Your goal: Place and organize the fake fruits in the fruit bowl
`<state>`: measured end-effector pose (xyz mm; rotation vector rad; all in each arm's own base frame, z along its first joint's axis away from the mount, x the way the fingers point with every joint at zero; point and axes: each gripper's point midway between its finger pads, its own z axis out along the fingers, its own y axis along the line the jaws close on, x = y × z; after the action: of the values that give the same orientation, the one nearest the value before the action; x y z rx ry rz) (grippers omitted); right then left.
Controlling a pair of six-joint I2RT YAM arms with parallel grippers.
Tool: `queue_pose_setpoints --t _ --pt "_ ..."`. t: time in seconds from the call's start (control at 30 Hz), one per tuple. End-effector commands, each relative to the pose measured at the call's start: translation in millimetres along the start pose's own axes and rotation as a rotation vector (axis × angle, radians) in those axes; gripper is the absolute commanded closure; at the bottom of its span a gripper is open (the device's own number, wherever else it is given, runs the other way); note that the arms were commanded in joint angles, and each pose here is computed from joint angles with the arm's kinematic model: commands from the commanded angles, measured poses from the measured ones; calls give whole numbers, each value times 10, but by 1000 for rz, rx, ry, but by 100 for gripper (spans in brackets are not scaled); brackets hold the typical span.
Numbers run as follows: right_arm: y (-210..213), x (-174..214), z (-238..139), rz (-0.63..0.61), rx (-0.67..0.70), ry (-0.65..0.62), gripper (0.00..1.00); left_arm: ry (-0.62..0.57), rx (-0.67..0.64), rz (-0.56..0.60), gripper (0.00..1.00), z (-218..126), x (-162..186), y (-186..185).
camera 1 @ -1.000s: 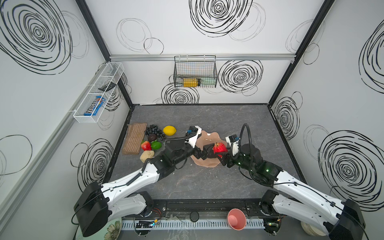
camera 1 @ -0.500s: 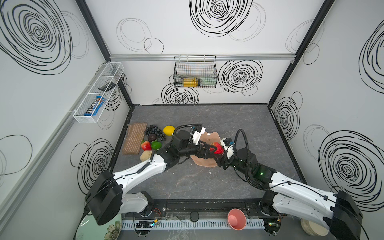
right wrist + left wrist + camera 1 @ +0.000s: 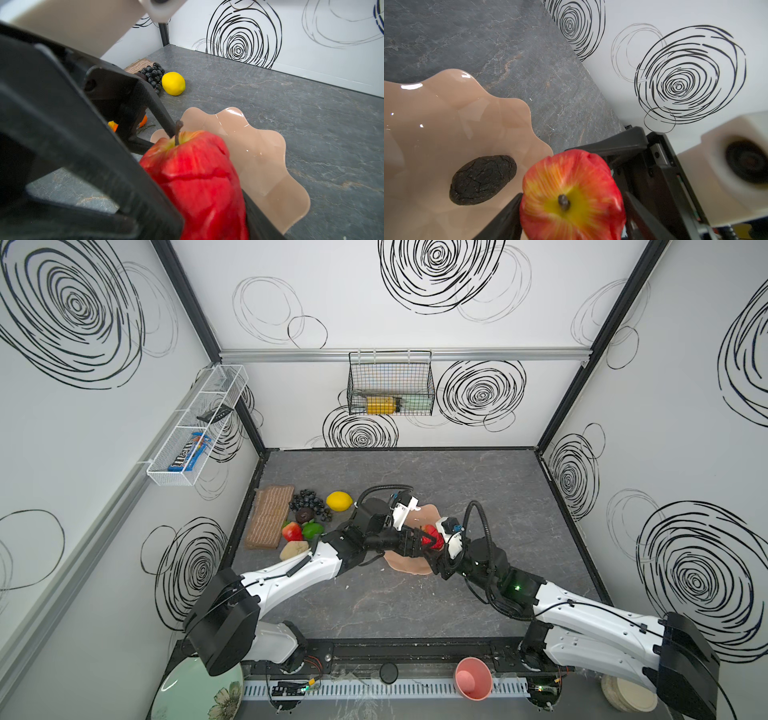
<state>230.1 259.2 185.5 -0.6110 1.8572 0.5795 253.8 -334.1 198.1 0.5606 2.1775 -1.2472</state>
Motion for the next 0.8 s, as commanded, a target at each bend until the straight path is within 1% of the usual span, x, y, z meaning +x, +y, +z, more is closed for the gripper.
queue_pose_setpoints --t 0.0,0.17,0.27,0.33,0.47,0.53,0.57,0.7,0.77 --pt "46 -137 -8 -13 -7 -51 36 -4 22 27 27 45 -76 -96" --pt "34 -135 0 -13 5 -47 35 -1 3 26 38 73 -87 -69" --pt "13 -111 9 -10 19 -35 31 -13 -14 28 40 74 -122 -52" --pt "-25 -113 10 0 40 -27 23 -22 -49 32 41 67 -156 0" --pt "-134 -98 -43 65 103 9 2 -59 -194 52 41 39 -303 246" --pt "-171 -56 -85 82 117 22 3 -66 -235 66 40 62 -366 377" --pt "-181 -22 -109 90 119 31 3 -58 -251 94 40 89 -400 455" --pt "-234 106 -223 151 132 53 3 -68 -404 106 40 174 -546 845" --pt "-231 157 -286 175 118 52 3 -45 -437 116 39 270 -557 948"
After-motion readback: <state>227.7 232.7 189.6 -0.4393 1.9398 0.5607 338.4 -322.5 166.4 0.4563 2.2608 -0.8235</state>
